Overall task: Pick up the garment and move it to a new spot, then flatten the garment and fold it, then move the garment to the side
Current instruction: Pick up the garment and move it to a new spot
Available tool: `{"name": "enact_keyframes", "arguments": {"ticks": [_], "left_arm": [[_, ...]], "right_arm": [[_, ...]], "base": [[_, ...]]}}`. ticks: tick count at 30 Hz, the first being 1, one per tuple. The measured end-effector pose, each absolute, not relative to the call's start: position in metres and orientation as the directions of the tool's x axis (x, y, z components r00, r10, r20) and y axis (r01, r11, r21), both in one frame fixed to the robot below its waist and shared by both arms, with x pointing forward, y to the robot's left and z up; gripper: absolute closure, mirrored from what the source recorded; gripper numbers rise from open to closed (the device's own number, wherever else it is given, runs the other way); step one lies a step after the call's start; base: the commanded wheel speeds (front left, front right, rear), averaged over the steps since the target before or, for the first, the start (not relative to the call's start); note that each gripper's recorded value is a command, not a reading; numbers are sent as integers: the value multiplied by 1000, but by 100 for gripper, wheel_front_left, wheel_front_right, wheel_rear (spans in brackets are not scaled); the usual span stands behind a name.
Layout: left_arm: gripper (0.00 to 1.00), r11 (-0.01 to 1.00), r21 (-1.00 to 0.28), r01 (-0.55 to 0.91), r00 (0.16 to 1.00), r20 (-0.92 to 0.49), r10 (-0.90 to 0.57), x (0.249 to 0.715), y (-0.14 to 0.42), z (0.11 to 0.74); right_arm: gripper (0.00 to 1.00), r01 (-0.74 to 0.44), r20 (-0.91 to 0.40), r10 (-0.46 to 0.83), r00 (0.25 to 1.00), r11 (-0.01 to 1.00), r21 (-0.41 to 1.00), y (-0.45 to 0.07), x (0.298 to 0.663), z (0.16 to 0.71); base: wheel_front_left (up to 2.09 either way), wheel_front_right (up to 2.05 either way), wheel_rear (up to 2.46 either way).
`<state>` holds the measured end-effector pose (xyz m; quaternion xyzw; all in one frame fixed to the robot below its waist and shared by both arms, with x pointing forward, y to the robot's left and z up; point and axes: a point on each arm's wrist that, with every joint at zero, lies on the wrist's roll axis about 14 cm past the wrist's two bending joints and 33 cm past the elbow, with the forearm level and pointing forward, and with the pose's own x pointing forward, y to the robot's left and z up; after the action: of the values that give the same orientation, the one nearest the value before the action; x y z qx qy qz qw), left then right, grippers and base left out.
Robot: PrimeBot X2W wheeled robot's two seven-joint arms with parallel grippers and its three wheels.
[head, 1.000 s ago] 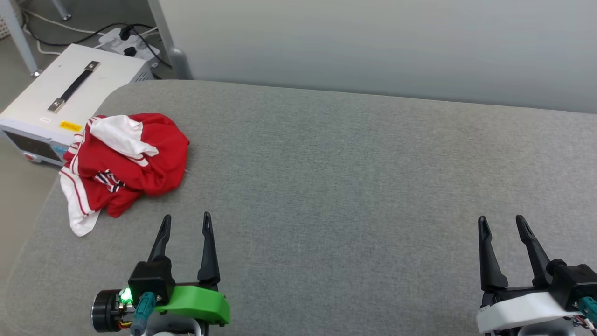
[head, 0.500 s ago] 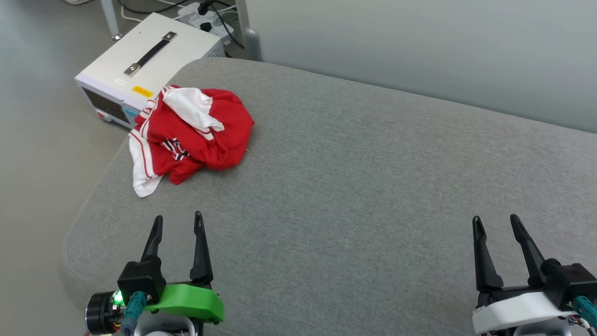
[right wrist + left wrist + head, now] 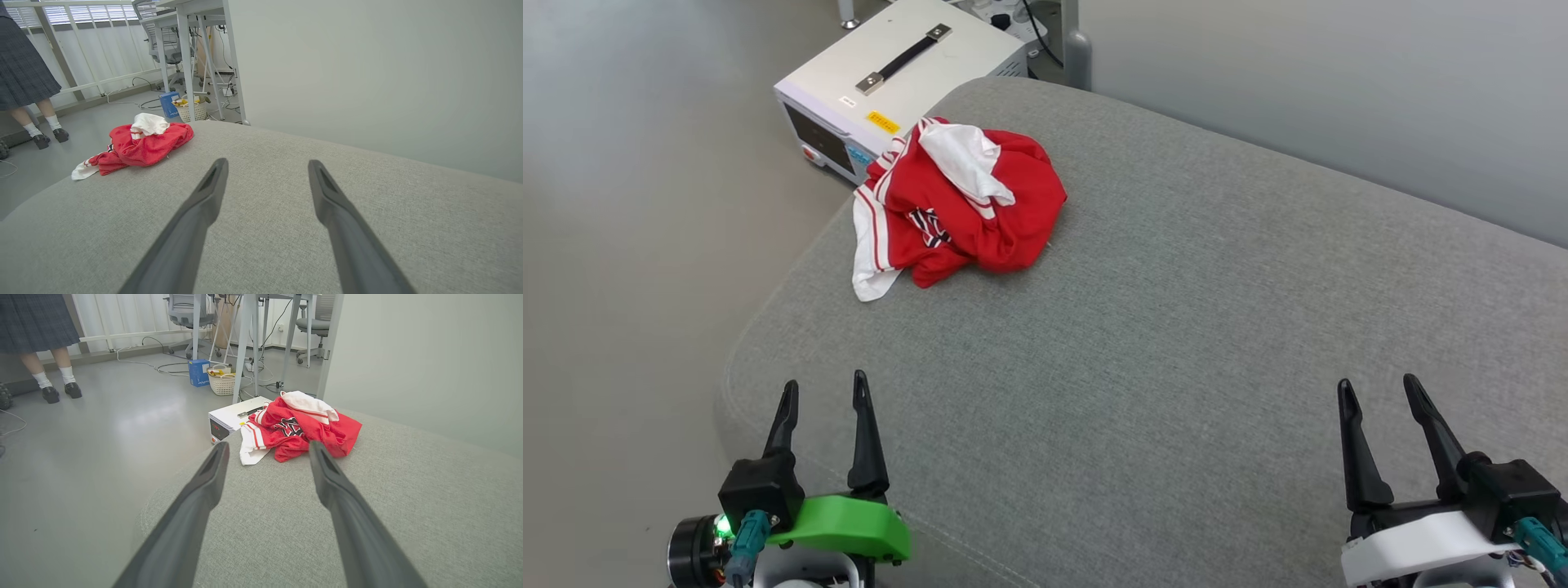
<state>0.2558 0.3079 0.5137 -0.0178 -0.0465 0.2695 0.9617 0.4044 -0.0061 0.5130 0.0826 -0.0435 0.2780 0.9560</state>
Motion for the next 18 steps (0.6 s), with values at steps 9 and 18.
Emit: {"name": "enact_keyframes", "arguments": {"ticks": [9, 18], "left_arm": [[0, 821, -65, -567, 818, 74, 570, 239, 321, 513], [0, 810, -78, -582, 805, 84, 587, 236, 334, 515]], "right_arm": [[0, -581, 129, 567, 813, 803, 133, 12, 404, 512], [0, -581, 133, 567, 813, 803, 130, 11, 402, 514]], "base": [[0, 0, 0], [0, 0, 0]]}}
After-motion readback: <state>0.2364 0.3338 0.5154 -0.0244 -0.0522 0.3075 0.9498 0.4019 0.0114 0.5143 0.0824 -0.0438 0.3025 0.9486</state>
